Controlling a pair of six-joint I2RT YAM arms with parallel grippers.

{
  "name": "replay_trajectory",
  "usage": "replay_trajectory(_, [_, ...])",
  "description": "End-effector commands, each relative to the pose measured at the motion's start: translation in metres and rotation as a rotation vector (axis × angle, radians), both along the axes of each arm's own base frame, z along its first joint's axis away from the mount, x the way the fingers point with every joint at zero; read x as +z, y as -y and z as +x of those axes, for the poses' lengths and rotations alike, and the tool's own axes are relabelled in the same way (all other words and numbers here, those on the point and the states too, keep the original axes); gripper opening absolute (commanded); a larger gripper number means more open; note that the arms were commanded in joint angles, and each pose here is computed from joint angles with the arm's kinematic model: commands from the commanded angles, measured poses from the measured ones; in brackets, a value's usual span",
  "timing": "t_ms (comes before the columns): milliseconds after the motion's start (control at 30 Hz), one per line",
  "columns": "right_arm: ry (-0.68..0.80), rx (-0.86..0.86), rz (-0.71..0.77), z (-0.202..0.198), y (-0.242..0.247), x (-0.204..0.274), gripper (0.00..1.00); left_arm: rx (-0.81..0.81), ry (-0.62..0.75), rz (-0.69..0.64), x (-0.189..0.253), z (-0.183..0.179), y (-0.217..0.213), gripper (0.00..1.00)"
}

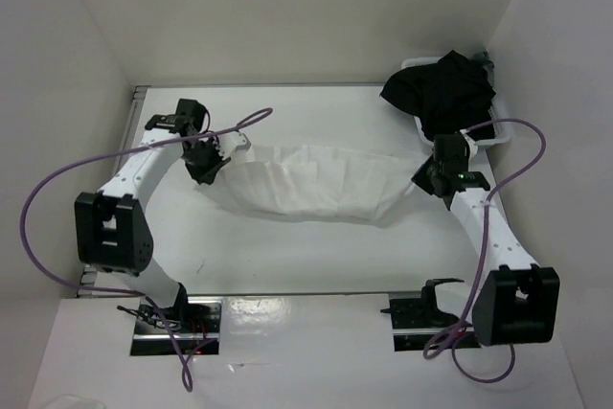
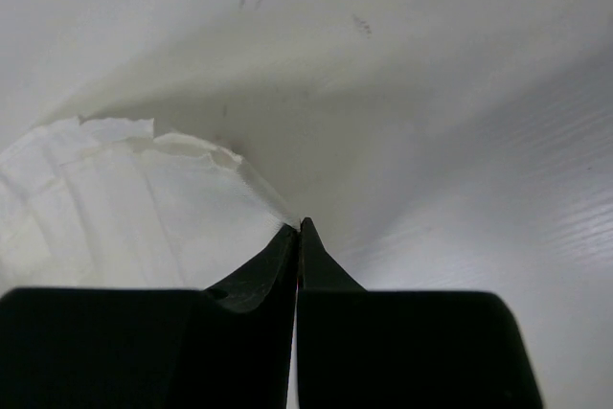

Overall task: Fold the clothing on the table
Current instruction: Fold the skirt

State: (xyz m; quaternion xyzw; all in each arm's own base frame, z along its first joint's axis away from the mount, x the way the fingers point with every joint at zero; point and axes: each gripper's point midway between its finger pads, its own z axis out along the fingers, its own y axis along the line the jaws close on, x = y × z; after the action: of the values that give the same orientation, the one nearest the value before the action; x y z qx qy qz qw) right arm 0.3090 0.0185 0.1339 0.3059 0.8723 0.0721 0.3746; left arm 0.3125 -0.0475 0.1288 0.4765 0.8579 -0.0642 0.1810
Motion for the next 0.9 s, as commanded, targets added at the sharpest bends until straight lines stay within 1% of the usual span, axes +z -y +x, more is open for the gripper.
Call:
replay_trajectory(0, [0.010,-0.049,-0.006,0.020,0.028,-0.010,0.00,0.098,0.008,-0.040,-0.007,0.036,0.006,0.00])
replay_trajectory(33, [-0.011,-0.045,-0.002,0.020,0.030,-0.017,0.00,0.132,0.000,-0.050,-0.007,0.042,0.007,0.00])
replay_trajectory(67, [-0.026,-0.054,-0.001,0.023,0.033,-0.024,0.00,0.145,0.031,-0.060,0.000,0.055,0.009,0.00])
replay_trajectory(133, [-0.047,-0.046,-0.011,0.025,0.039,-0.032,0.00,0.175,0.019,-0.069,-0.007,0.067,0.011,0.00])
replay_trajectory(167, [-0.034,-0.038,-0.004,0.031,0.038,-0.031,0.00,0.188,0.028,-0.060,-0.008,0.073,0.010,0.01])
replay_trajectory(233, [-0.059,-0.007,0.000,0.036,0.035,-0.041,0.00,0.200,0.023,-0.053,-0.016,0.086,0.009,0.04])
replay_trajectory(400, [-0.093,0.002,-0.005,0.050,0.037,-0.058,0.01,0.216,-0.009,-0.039,-0.043,0.100,0.022,0.13])
replay_trajectory(433, [-0.106,0.009,-0.010,0.049,0.037,-0.062,0.06,0.229,-0.004,-0.034,-0.046,0.105,0.022,0.22])
replay_trajectory(467, [-0.111,0.009,-0.024,0.051,0.039,-0.063,0.15,0.265,-0.012,-0.033,-0.052,0.110,0.022,0.31])
replay_trajectory(500, [-0.122,-0.009,-0.029,0.050,0.045,-0.067,0.40,0.284,-0.024,-0.022,-0.057,0.110,0.020,0.42])
replay_trajectory(533, [-0.137,-0.003,-0.040,0.049,0.049,-0.071,0.51,0.306,-0.007,-0.001,-0.057,0.116,0.015,0.50])
replay_trajectory(567, [-0.130,0.005,-0.048,0.052,0.050,-0.068,0.61,0.322,-0.006,0.010,-0.057,0.116,0.013,0.60])
replay_trajectory(600, [-0.129,0.011,-0.042,0.052,0.048,-0.068,0.72,0.359,0.005,0.009,-0.057,0.119,0.007,0.64])
replay_trajectory(633, [-0.101,0.010,-0.045,0.054,0.049,-0.056,0.74,0.375,0.015,0.009,-0.056,0.122,0.006,0.68])
replay_trajectory(667, [-0.063,0.032,-0.050,0.059,0.041,-0.042,0.75,0.406,0.045,-0.006,-0.041,0.124,0.000,0.71])
replay_trajectory(700, [-0.051,0.033,-0.072,0.057,0.038,-0.032,0.75,0.452,0.080,-0.031,-0.028,0.130,-0.005,0.76])
replay_trajectory(733, [0.015,0.032,-0.096,0.058,0.035,-0.006,0.79,0.471,0.112,-0.040,-0.014,0.133,-0.005,0.78])
replay_trajectory(767, [0.063,0.048,-0.115,0.062,0.026,0.016,0.81,0.500,0.180,-0.041,0.009,0.136,-0.010,0.80])
replay_trajectory(800, [0.082,0.040,-0.122,0.061,0.024,0.028,0.81,0.534,0.204,-0.039,0.019,0.135,-0.014,0.82])
replay_trajectory(833, [0.138,0.028,-0.142,0.063,0.024,0.054,0.81,0.539,0.270,-0.044,0.042,0.138,-0.010,0.83])
replay_trajectory(867, [0.152,0.038,-0.142,0.063,0.014,0.062,0.81,0.561,0.313,-0.020,0.054,0.141,-0.014,0.85])
